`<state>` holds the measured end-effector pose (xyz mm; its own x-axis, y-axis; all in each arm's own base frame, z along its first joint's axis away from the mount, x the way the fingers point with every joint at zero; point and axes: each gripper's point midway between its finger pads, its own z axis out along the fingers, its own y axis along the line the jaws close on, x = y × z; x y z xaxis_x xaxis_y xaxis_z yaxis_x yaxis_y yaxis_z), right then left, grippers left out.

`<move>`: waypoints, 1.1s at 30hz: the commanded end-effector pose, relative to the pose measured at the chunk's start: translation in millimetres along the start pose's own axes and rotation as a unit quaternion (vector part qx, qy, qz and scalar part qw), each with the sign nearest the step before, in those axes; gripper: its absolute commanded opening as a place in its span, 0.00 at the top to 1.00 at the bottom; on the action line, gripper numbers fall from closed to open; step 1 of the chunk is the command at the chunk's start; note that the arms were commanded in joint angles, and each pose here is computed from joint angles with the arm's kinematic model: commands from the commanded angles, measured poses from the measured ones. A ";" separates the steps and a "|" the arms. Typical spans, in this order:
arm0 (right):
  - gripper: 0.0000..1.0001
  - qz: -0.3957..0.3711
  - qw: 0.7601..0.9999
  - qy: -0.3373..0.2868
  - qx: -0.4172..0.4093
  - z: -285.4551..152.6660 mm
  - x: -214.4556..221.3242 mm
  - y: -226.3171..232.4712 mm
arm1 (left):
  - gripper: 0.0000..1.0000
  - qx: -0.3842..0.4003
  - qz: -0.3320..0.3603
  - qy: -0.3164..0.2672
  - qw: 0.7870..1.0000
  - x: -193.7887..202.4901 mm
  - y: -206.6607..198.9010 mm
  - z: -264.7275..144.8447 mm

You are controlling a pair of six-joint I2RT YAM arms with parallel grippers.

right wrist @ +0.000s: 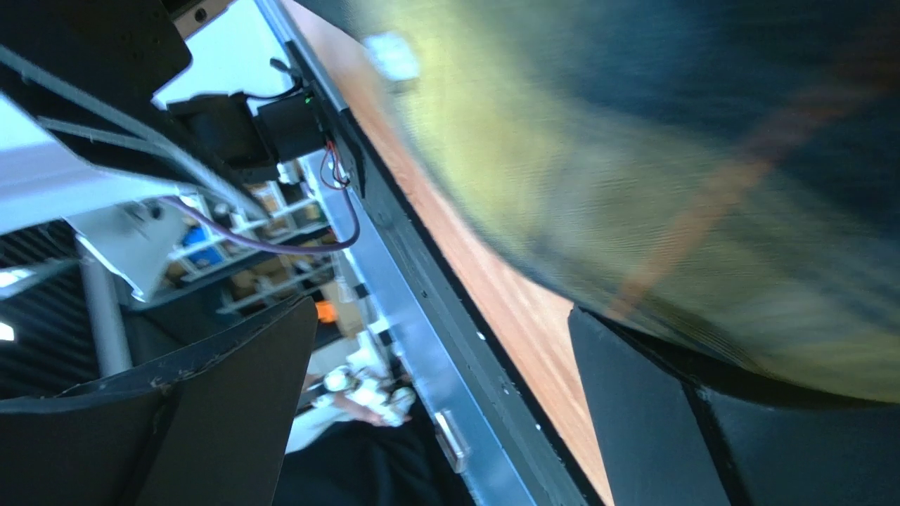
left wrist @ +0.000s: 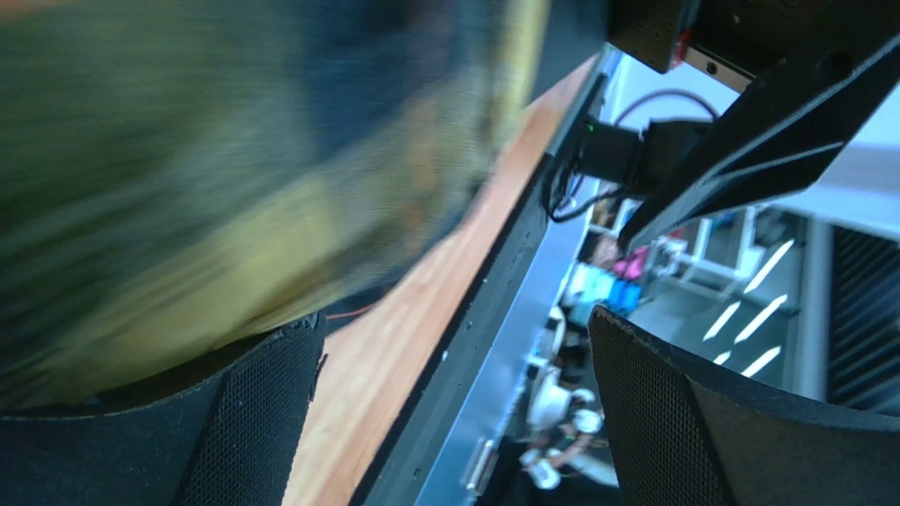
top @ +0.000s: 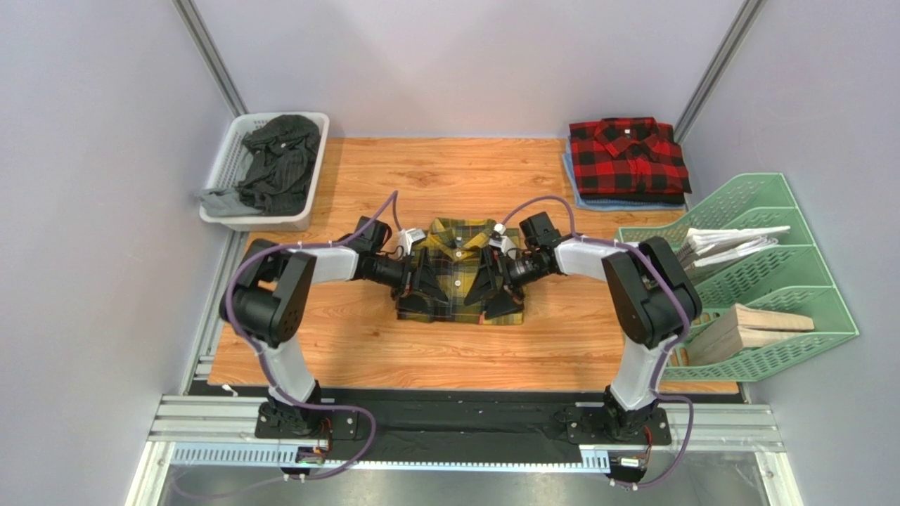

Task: Fold and stack the long sleeve shirts
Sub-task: Fold the shirt

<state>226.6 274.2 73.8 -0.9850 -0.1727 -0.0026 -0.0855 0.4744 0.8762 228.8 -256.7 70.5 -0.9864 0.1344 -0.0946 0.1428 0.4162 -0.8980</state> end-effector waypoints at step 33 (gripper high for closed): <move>0.23 -0.009 0.999 -0.031 -0.003 -48.1 -114.5 -38.2 | 0.35 -0.088 0.055 -0.098 0.990 -117.8 30.6 -54.7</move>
<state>362.3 243.0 55.9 -0.9980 -0.0634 0.0048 -0.0237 0.4402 0.8976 357.8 -229.4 45.1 -0.9912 -0.0722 -0.1112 0.0571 0.5240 -0.8498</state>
